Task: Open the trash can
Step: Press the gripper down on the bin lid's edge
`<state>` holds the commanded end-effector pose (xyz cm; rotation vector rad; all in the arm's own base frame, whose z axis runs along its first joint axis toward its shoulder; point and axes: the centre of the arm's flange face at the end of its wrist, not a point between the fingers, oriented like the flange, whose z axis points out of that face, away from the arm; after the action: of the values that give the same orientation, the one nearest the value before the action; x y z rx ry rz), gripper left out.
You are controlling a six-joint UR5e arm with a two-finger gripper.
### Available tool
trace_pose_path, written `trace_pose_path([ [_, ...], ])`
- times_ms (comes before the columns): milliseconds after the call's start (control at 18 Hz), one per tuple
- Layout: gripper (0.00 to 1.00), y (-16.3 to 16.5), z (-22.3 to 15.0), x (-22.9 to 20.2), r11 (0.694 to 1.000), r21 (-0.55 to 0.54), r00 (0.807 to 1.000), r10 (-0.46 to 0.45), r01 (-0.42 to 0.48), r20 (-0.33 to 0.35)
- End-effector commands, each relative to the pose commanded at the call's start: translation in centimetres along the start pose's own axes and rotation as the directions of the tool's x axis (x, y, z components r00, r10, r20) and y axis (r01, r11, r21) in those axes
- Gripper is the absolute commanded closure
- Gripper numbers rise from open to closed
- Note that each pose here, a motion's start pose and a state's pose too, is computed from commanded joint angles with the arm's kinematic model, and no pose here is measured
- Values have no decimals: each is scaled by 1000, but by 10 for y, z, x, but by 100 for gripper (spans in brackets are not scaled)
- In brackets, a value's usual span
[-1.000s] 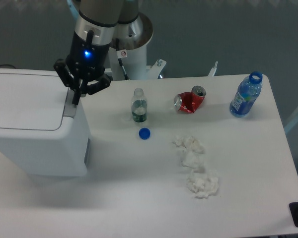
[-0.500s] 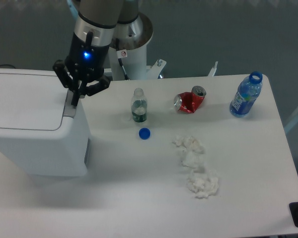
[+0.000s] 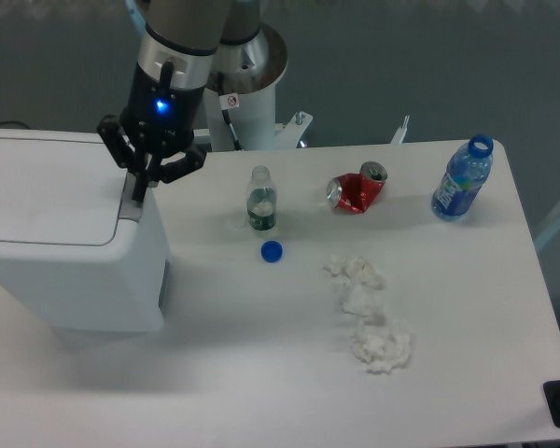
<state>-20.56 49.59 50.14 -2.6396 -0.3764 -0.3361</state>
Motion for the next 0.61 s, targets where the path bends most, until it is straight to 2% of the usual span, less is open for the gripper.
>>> trace_pose_path([
  [611,100,0,1,0,1000,-1,1000,-1,1,-1],
])
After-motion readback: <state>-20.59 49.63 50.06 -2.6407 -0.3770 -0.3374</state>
